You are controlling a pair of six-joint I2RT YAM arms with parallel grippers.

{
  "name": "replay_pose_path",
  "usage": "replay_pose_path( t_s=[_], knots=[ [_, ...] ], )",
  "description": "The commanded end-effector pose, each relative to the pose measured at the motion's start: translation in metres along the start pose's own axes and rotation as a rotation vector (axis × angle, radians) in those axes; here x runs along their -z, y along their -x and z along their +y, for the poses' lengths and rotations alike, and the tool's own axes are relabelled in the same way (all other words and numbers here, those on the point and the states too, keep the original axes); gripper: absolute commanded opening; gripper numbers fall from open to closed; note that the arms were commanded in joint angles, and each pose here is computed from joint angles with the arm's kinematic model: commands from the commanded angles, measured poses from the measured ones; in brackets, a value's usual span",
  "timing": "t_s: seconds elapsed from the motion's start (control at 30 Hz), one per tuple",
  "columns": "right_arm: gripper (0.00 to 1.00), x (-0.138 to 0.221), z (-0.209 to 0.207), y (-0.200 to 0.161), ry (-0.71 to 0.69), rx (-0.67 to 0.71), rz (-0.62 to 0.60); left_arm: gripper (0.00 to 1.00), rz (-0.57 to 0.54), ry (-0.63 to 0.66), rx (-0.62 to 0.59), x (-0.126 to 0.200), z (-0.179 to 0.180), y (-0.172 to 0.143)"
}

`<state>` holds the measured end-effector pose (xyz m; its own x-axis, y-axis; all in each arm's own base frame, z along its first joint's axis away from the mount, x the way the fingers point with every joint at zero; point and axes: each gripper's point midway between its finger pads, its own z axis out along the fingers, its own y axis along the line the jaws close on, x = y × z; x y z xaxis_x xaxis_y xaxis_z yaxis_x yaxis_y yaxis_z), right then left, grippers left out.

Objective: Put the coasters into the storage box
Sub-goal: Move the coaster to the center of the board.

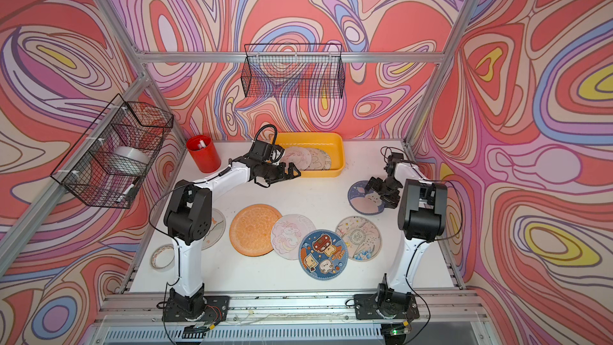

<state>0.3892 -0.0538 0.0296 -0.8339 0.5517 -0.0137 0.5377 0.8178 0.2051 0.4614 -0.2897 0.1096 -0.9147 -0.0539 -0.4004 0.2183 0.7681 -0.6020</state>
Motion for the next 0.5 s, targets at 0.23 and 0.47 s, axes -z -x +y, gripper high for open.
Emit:
replay_pose_path(
  t_s=[0.23,0.47],
  knots=[
    [0.98,0.002,-0.019,0.033,-0.09,0.028,-0.047,1.0,-0.021,-0.004,-0.018,0.009,-0.011,0.003],
    [0.99,-0.008,-0.015,0.067,-0.097,0.096,-0.129,1.0,-0.02,0.0,-0.022,0.01,-0.011,0.002]
  ],
)
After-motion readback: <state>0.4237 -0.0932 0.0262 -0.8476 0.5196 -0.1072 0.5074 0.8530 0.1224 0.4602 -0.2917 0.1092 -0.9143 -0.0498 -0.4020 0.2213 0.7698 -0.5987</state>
